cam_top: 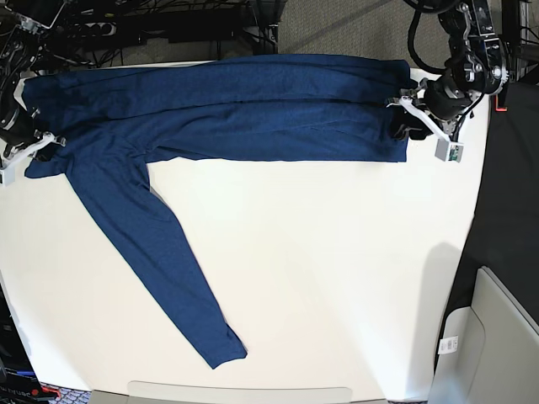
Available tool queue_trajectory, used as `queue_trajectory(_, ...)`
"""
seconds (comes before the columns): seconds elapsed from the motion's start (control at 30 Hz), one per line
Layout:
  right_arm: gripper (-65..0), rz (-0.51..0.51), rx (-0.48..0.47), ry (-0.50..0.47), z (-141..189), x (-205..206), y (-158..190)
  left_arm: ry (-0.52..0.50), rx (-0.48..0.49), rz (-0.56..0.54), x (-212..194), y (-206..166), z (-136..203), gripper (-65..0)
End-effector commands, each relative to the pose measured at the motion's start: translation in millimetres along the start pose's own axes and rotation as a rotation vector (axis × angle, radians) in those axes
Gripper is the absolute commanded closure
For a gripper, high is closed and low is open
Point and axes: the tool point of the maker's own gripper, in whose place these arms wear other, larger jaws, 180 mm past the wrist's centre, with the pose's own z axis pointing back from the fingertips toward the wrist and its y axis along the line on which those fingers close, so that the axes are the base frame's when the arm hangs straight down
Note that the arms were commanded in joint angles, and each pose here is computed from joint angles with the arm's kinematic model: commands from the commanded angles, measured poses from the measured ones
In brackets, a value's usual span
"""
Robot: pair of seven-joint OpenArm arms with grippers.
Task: Fold the T-shirt properly
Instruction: 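Lower the folded hem onto the shirt near the collar edge, then open the right gripper and move it to the trailing sleeve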
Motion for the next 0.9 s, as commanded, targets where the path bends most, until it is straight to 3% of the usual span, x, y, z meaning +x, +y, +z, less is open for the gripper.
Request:
queue_trajectory(0.0, -0.7, 0.016, -0.001, -0.044, 6, 15, -1, -0.036, 0.003, -0.020, 12, 1, 4, -24.8)
queue_trajectory(0.27, -0.7, 0.008, -0.010, -0.018, 6, 3, -5, -0.036, 0.002, -0.019, 12, 1, 4, -24.8)
queue_trajectory(0.57, -1.4, 0.076, -0.043, 0.036, -1, -6, -2, -0.036, 0.002, -0.019, 12, 1, 4, -24.8)
queue_trajectory(0.67, -11.4, 0.071, -0.046, 0.035, -1, -6, -3, -0.034, 0.002, -0.019, 11, 1, 4, -24.8)
queue_trajectory(0.8, -38.9, 0.077, -0.031, 0.022, 0, -3, 2, -0.036, 0.002, -0.019, 12, 1, 4, -24.8)
queue_trajectory(0.87, -48.0, 0.073, -0.022, 0.016, 2, -2, 3, -0.036, 0.002, -0.019, 12, 1, 4, -24.8)
